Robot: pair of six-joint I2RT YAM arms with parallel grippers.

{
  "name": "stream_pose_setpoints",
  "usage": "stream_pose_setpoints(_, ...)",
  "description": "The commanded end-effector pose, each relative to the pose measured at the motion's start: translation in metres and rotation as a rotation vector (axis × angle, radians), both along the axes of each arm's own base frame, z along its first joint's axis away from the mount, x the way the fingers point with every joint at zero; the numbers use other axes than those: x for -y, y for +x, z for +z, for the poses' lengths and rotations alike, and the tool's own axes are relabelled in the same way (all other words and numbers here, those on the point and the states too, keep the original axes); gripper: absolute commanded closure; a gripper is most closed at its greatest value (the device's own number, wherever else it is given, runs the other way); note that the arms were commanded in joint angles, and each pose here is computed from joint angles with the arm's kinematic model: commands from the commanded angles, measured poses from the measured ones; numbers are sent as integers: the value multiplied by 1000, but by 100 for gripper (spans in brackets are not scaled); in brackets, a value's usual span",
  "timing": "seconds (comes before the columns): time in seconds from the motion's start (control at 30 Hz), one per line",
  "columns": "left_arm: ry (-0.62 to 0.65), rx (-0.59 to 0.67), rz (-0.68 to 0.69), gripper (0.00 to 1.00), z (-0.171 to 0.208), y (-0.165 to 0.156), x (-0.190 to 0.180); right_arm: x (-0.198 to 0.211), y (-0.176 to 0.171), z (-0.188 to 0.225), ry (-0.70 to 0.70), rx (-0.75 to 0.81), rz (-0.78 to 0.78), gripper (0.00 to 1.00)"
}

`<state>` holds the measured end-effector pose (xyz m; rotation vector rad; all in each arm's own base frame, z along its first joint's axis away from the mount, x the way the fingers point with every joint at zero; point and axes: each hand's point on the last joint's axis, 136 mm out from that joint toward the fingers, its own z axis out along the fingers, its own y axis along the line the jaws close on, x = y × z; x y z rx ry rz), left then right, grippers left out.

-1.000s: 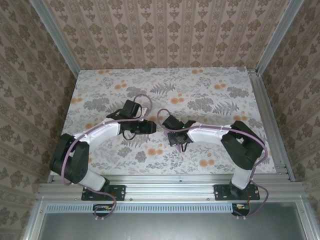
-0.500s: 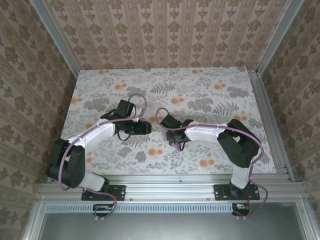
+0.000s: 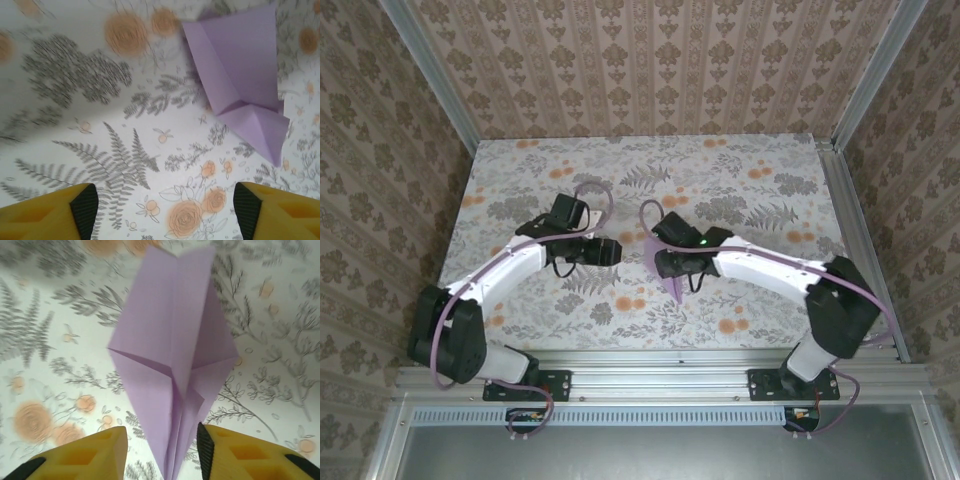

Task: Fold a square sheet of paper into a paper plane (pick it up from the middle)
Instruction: Move a paper plane to the center of the table, then reset both arms

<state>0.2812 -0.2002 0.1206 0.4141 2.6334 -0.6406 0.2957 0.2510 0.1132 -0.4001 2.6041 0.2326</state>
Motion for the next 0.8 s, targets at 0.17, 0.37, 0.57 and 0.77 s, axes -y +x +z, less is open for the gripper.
stream_pose_setpoints(0.17, 231, 323, 138, 5, 38, 49, -61, 29, 11, 56, 154, 192, 182, 32)
stream_pose_setpoints(0.37, 371, 459, 327, 0, 39, 69, -124, 85, 39, 80, 194, 423, 32, 12)
stream_pose_setpoints(0.57, 374, 520, 519, 0, 22, 69, -184, 165, 61, 73, 114, 596, -221, 0)
stream_pose_setpoints(0.77, 427, 591, 548, 0, -1, 82, -206, 242, 71, 49, 9, 672, -443, 0)
